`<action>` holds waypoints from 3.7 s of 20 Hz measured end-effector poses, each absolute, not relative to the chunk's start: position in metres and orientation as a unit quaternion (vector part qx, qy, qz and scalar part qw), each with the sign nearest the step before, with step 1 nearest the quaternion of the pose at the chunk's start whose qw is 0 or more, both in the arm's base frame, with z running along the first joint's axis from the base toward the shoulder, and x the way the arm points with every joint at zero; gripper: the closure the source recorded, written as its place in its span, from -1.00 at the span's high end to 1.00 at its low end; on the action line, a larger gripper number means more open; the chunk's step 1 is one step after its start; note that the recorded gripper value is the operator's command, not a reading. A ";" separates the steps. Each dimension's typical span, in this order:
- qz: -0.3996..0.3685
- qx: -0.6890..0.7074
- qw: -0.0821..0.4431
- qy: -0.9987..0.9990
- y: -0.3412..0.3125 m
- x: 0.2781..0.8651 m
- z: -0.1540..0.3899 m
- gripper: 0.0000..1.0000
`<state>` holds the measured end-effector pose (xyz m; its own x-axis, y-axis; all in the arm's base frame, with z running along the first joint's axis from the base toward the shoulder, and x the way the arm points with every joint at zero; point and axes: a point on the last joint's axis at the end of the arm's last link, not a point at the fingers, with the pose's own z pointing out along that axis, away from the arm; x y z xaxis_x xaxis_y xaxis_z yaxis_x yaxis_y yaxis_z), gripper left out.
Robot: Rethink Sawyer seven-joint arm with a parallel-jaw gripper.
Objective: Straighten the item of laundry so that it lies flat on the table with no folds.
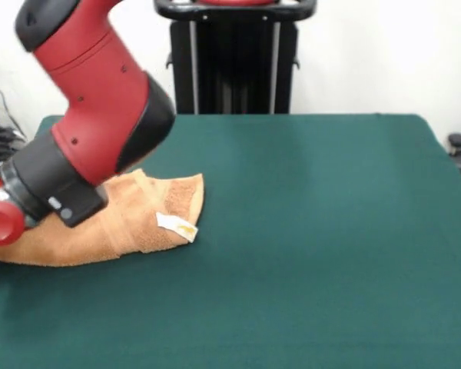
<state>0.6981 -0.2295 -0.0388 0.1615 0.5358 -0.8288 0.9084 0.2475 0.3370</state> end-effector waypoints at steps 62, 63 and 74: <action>-0.139 0.718 0.128 0.670 -0.114 0.750 -0.024 1.00; -0.148 0.721 0.119 0.667 -0.115 0.746 -0.021 1.00; -0.153 0.717 0.107 0.672 -0.101 0.726 0.007 1.00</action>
